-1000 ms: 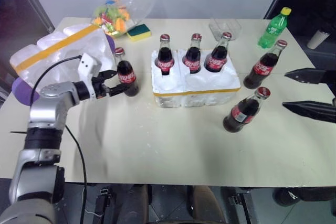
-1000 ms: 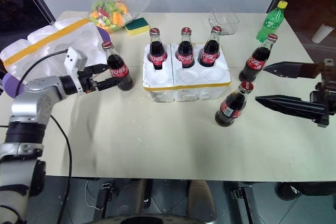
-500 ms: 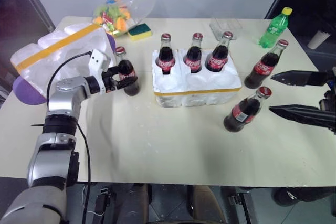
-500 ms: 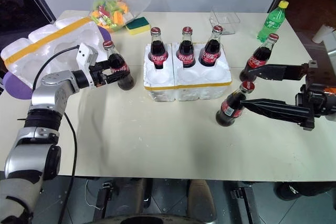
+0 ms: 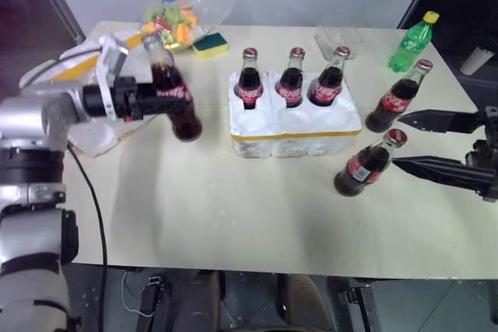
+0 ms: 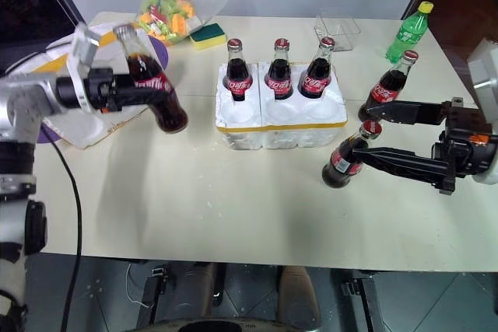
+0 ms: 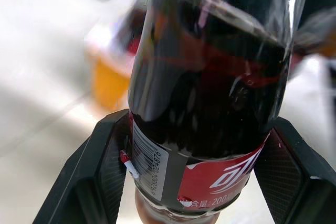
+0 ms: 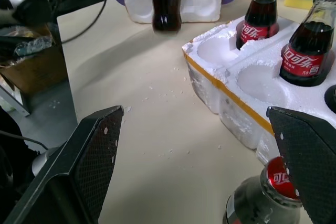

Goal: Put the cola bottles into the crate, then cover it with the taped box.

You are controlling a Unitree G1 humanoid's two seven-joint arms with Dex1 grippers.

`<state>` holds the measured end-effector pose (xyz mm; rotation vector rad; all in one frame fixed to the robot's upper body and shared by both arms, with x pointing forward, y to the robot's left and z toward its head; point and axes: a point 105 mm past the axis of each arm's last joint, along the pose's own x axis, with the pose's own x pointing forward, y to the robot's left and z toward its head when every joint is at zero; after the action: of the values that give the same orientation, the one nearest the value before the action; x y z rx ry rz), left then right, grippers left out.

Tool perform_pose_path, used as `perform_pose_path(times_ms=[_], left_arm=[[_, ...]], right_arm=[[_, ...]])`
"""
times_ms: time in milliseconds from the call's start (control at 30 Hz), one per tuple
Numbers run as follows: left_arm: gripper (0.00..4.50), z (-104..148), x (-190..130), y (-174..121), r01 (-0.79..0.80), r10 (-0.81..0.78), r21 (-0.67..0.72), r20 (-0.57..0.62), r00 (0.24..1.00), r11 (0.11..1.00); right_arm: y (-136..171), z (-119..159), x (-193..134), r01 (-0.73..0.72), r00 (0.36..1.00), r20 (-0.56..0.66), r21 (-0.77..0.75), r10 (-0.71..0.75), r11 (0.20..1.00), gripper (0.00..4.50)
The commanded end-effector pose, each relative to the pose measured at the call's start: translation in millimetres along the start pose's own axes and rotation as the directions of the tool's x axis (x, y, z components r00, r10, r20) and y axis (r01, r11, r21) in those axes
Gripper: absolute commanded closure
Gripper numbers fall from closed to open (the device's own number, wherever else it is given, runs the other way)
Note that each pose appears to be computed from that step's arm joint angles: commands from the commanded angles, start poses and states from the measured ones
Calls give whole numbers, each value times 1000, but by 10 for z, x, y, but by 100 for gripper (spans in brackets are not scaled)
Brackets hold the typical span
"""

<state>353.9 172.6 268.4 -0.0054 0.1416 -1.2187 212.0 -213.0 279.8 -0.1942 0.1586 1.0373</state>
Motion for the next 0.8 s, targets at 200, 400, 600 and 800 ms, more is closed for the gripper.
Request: perform_pose_path(times_ms=[200, 400, 600, 800], left_arm=[[175, 304, 729, -75, 131, -140, 171, 43, 989, 977], [175, 156, 1016, 31, 109, -115, 215, 14, 993, 971], [175, -93, 1158, -17, 155, -153, 216, -25, 988, 964], [68, -417, 1151, -22, 164, -128, 297, -136, 982, 941]], right_arm=[[32, 36, -49, 78, 996, 42, -33, -77, 996, 0], [90, -21, -86, 114, 992, 60, -5, -113, 993, 0], [101, -66, -101, 142, 987, 76, 22, -144, 990, 0], [45, -242, -61, 181, 983, 16, 13, -181, 983, 0]])
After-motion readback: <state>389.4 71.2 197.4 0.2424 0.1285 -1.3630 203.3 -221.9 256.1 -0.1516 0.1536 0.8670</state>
